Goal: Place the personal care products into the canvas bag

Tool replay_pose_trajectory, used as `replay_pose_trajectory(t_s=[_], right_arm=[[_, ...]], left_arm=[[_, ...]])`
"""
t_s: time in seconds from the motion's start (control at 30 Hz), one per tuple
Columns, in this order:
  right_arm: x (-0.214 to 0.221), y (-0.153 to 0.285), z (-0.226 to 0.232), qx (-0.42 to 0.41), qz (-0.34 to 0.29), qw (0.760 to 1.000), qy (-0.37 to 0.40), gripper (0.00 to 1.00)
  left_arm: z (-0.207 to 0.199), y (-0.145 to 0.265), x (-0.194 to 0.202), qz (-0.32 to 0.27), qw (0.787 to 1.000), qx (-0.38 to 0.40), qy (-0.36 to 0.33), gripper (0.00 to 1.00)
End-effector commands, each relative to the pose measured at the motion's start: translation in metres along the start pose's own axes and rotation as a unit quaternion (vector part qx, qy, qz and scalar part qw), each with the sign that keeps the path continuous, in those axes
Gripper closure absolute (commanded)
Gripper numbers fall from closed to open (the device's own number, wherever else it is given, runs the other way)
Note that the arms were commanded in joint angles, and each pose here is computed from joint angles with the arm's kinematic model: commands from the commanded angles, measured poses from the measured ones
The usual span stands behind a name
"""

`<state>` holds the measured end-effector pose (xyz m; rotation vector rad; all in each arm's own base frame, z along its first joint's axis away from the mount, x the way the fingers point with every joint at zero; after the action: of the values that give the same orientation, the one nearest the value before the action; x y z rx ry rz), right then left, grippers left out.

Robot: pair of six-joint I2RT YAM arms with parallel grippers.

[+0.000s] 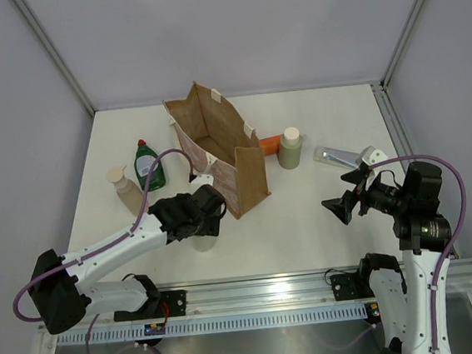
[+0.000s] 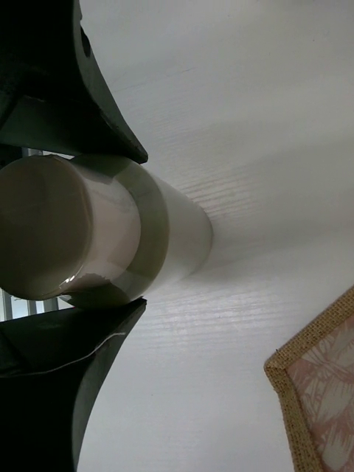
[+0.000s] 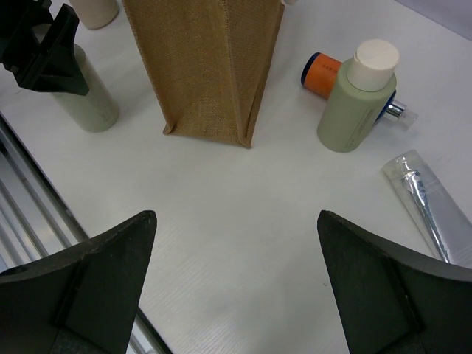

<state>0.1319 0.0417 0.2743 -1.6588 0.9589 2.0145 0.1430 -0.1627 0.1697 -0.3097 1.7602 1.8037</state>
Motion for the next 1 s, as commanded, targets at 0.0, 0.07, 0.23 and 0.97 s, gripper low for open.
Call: replay_pose_trajectory(t_s=[0.0, 0.07, 0.23, 0.97], right_arm=[[-0.001, 0.001, -0.001, 0.007, -0.004, 1.0, 0.015, 0.01], [-0.001, 0.002, -0.001, 0.008, -0.005, 1.0, 0.015, 0.0], [-0.001, 0.002, 0.0, 0.009, -0.005, 1.0, 0.016, 0.0], [-0.001, 0.002, -0.001, 0.017, -0.005, 1.0, 0.016, 0.01]], left_arm=[[-0.006, 0.023, -0.027, -0.049, 0.998, 0.033, 0.021, 0.96], [-0.005, 0.03, -0.03, -0.051, 0.997, 0.046, 0.027, 1.0], [-0.006, 0.055, -0.045, -0.066, 0.992, 0.091, 0.053, 1.0], [0.011, 0.23, -0.155, -0.241, 0.925, 0.265, 0.13, 1.0]])
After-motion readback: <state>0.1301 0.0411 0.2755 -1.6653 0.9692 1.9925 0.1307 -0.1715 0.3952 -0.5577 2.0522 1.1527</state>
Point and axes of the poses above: each gripper's point midway between its finger pads, its own y axis back along the fingers, its own z axis along the line the jaws close on, x = y × z, the point moved 8 cm from there along y, back along the fingers, and after that the axes turned 4 degrees about -y, right-handed, at the moved point
